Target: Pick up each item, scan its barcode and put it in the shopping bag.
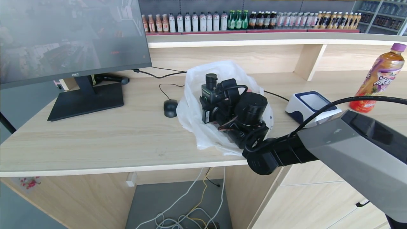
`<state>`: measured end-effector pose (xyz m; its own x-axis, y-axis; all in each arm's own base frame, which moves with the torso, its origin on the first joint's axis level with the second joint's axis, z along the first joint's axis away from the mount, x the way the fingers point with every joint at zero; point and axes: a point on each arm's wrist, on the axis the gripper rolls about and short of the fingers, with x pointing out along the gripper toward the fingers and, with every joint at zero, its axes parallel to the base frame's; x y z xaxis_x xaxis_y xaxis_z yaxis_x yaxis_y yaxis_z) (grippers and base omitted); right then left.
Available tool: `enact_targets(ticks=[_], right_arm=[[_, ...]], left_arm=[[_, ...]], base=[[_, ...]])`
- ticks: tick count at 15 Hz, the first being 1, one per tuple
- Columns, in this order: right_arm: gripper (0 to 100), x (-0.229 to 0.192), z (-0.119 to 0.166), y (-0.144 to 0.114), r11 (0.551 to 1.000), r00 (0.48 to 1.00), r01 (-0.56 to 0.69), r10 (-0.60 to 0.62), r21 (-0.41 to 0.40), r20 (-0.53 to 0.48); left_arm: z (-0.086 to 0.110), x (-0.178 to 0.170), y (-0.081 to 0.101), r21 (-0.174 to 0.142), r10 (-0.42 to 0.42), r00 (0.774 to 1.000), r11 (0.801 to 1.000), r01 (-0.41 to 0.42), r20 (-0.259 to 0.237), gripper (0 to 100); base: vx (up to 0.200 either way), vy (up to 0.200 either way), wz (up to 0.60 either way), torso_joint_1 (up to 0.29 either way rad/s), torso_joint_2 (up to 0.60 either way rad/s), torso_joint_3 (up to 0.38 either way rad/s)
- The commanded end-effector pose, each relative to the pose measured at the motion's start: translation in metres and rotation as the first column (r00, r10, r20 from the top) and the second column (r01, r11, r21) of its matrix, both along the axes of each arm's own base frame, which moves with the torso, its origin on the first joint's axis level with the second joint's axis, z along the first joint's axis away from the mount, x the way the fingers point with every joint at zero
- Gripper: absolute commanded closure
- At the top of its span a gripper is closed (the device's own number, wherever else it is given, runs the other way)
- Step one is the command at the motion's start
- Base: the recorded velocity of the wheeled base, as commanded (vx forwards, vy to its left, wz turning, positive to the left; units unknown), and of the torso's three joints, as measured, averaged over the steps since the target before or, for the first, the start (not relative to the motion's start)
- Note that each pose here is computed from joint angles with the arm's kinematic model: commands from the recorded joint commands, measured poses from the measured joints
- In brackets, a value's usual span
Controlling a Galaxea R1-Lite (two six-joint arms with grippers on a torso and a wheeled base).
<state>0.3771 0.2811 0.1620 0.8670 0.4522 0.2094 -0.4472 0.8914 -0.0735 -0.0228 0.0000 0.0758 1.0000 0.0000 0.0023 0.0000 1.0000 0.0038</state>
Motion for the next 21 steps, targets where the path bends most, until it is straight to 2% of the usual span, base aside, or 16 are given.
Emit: enact_targets(ticks=[1,9,10,16,18,21], right_arm=[[100,0.001,-0.006,0.001,1.000,1.000,0.000,0.000,-0.012,-0.013],[100,0.002,-0.011,0.003,1.000,1.000,-0.001,0.001,-0.018,-0.020],[0,0.001,-0.009,0.003,1.000,1.000,-0.001,0.001,-0.016,-0.018],[0,-0.013,0.038,-0.008,0.999,0.998,-0.001,-0.002,0.048,0.069],[0,-0.029,0.064,-0.019,0.997,0.995,0.007,-0.015,0.079,0.102],[0,-0.061,0.075,-0.044,0.997,0.995,0.008,-0.016,0.077,0.097]], left_arm=[[0.000,0.000,0.000,0.001,0.000,1.000,1.000,0.000,0.001,0],[0.000,0.000,0.000,-0.001,0.000,1.000,1.000,0.000,0.001,0],[0.000,0.000,0.000,-0.001,0.000,1.000,1.000,0.000,0.001,0],[0.000,0.000,0.000,0.001,0.000,1.000,1.000,0.000,0.001,0],[0.000,0.000,0.000,0.001,0.000,1.000,1.000,0.000,0.001,0],[0.000,0.000,0.000,0.001,0.000,1.000,1.000,0.000,0.001,0]], base=[[0.000,0.000,0.00,0.000,0.00,0.000],[0.000,0.000,0.00,0.000,0.00,0.000],[0.000,0.000,0.00,0.000,0.00,0.000],[0.000,0.000,0.00,0.000,0.00,0.000],[0.000,0.000,0.00,0.000,0.00,0.000],[0.000,0.000,0.00,0.000,0.00,0.000]])
